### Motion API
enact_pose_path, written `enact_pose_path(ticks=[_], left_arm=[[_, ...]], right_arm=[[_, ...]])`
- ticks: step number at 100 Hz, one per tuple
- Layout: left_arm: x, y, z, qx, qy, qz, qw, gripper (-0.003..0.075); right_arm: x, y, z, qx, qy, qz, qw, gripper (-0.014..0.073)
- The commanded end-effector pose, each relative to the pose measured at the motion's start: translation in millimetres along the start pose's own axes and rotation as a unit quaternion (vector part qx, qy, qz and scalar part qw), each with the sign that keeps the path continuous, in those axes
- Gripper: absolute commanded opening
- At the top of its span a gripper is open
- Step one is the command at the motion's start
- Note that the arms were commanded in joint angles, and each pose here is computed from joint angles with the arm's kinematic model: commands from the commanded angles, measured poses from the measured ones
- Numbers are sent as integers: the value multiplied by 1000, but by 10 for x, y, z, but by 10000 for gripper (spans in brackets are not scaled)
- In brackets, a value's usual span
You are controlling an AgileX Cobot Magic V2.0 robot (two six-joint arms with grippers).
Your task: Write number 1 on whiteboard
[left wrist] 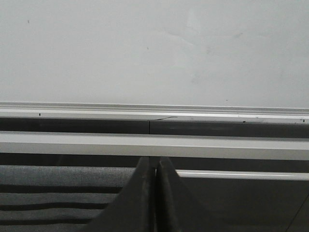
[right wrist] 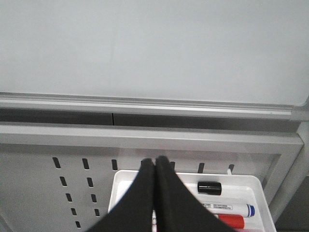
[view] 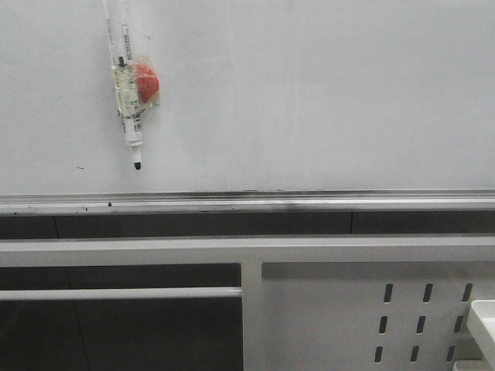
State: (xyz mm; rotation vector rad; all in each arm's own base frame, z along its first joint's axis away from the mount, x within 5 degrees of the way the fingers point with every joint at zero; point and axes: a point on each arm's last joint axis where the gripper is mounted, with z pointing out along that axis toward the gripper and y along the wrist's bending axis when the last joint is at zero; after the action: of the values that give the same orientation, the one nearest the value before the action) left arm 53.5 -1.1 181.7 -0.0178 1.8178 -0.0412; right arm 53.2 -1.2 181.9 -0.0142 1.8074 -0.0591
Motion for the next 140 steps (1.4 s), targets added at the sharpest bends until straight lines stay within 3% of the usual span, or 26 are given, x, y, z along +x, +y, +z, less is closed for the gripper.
enact_pose_path(ticks=[1, 32, 48, 61, 74, 98, 113, 128, 140], left_arm=[[55, -2, 20, 4, -21, 1, 1000, -20], [45, 9, 19, -2, -26, 25, 999, -20], [-125, -10, -6, 11, -120, -17, 993, -20], [-304, -10, -70, 13, -224, -15, 974, -20], [-383, -10, -113, 14, -271, -15, 962, -20], [-457, -8, -160, 16, -312, -24, 950, -20], [-587, 2, -194, 28, -272, -103, 956, -20], [-914, -57, -249, 43, -183, -121, 975, -20], [-1170, -54, -272, 42, -217, -121, 968, -20]], right_arm=[[23, -2, 4, 4, -12, 2, 1000, -69], [23, -2, 4, 4, -12, 2, 1000, -69], [3, -12, 3, 10, -23, -13, 1000, -69], [-245, -30, -44, 22, -161, -15, 987, -69], [-426, -41, -128, 31, -268, -16, 963, -69], [-530, -48, -202, 36, -335, -16, 941, -69], [-603, -57, -231, 11, -326, 65, 943, -69], [-955, -51, -345, -23, -219, 149, 964, -69], [-1193, -55, -367, -26, -189, 149, 970, -69]])
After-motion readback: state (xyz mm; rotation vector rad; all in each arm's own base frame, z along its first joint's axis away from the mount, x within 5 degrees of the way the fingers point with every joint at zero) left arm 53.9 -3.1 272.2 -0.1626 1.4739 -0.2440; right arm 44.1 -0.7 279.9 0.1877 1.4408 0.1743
